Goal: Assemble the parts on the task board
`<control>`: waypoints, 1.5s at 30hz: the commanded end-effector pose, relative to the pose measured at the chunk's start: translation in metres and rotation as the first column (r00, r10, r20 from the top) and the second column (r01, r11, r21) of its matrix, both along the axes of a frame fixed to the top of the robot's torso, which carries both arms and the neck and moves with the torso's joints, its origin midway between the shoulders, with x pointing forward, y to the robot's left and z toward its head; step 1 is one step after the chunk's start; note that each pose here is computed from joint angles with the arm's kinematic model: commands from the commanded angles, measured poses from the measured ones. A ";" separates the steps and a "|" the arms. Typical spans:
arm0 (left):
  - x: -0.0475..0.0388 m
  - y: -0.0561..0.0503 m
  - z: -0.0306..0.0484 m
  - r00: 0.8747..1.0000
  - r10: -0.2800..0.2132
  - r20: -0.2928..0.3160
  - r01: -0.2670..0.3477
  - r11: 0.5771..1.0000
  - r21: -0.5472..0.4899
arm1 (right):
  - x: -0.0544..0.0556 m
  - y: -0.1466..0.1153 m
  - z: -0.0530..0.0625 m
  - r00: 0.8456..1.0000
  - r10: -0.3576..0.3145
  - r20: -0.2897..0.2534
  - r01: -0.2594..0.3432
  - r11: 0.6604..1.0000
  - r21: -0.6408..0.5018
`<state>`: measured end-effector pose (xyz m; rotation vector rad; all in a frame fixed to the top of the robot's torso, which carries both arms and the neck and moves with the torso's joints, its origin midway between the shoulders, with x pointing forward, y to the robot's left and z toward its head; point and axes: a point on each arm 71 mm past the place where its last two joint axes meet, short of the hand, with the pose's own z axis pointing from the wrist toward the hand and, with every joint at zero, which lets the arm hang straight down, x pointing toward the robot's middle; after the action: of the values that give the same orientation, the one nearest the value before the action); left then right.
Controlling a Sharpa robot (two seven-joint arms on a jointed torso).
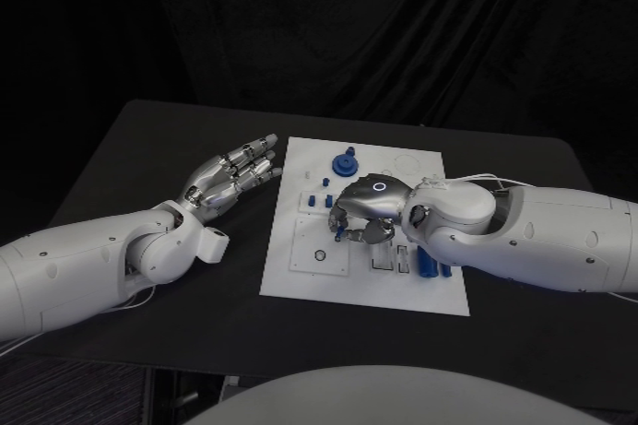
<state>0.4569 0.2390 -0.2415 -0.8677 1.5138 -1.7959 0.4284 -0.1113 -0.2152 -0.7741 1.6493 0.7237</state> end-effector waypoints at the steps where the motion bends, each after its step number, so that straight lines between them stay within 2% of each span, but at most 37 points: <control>1: -0.0012 0.000 0.0054 0.998 -0.001 0.062 0.005 0.998 -0.060 | -0.001 0.000 0.000 1.000 -0.006 0.015 0.006 1.000 0.010; 25: -0.0011 0.000 0.0020 0.999 -0.008 0.048 0.011 0.998 -0.056 | -0.002 -0.001 -0.007 1.000 -0.014 -0.008 0.014 1.000 -0.013; 45: -0.0014 0.000 -0.0007 0.999 -0.011 0.038 0.013 0.998 -0.053 | -0.005 -0.001 -0.008 1.000 -0.009 -0.014 0.009 1.000 -0.011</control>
<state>0.4568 0.2399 -0.2465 -0.8760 1.5231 -1.7995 0.4247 -0.1112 -0.2197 -0.7706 1.6580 0.7321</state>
